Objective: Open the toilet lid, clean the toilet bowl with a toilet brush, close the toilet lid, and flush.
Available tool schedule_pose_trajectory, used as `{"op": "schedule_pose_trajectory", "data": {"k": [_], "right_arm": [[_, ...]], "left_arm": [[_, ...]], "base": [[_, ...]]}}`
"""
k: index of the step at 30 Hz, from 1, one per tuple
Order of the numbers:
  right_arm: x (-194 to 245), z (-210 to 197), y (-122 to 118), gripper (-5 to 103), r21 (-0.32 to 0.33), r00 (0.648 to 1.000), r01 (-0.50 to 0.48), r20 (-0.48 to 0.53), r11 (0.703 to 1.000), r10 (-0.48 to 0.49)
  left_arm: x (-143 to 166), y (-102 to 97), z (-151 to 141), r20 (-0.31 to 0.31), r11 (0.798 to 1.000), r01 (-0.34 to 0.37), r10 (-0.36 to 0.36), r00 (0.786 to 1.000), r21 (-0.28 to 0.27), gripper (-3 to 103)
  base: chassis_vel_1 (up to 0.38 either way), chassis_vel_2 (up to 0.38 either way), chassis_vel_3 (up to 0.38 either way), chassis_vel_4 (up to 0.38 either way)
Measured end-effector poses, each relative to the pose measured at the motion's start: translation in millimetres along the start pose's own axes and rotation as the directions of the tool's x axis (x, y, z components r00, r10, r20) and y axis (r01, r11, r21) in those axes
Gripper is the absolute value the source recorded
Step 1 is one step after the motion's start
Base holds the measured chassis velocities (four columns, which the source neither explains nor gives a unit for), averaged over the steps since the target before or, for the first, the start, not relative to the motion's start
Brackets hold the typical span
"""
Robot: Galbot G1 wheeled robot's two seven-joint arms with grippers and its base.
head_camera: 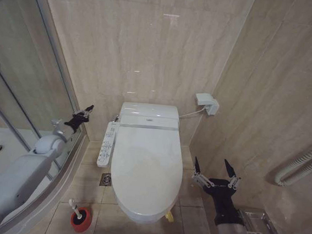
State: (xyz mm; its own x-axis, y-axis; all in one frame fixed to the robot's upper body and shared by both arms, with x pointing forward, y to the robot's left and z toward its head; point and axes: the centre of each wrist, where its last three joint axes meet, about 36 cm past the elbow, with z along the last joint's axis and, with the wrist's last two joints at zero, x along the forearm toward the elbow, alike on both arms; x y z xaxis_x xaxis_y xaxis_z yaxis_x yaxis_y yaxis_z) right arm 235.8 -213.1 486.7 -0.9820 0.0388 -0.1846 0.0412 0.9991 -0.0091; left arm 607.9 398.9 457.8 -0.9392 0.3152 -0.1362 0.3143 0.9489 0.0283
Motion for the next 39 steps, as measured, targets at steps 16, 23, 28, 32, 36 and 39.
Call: {"op": "schedule_pose_trajectory", "data": {"k": [16,23,28,32,36,39], "right_arm": [[0.0,0.0,0.0,100,0.000,1.000,0.000,0.000,1.000,0.000],[0.0,0.0,0.0,100,0.000,1.000,0.000,0.000,1.000,0.000],[0.0,0.0,0.0,100,0.000,1.000,0.000,0.000,1.000,0.000],[0.0,0.0,0.0,100,0.000,1.000,0.000,0.000,1.000,0.000],[0.0,0.0,0.0,100,0.000,1.000,0.000,0.000,1.000,0.000],[0.0,0.0,0.0,100,0.000,1.000,0.000,0.000,1.000,0.000]], "left_arm": [[18.8,5.4,2.0,0.001,1.000,-0.001,0.001,1.000,-0.003,0],[34.1,17.0,2.5,-0.011,1.000,-0.025,0.025,1.000,-0.016,0],[32.3,20.2,1.6,-0.009,1.000,-0.026,0.026,1.000,-0.017,0],[29.9,24.0,-2.4,-0.003,1.000,-0.020,0.020,1.000,-0.016,0],[30.7,27.5,-5.5,0.001,1.000,-0.016,0.016,1.000,-0.011,0],[32.1,28.1,-4.8,-0.001,1.000,-0.017,0.017,1.000,-0.009,0]], "base": [[-0.050,0.053,0.054,-0.045],[-0.071,0.073,0.070,-0.068],[-0.022,0.052,0.041,-0.048],[-0.039,0.060,0.050,-0.041],[-0.082,0.059,0.075,-0.070],[-0.102,0.088,0.083,-0.097]]}}
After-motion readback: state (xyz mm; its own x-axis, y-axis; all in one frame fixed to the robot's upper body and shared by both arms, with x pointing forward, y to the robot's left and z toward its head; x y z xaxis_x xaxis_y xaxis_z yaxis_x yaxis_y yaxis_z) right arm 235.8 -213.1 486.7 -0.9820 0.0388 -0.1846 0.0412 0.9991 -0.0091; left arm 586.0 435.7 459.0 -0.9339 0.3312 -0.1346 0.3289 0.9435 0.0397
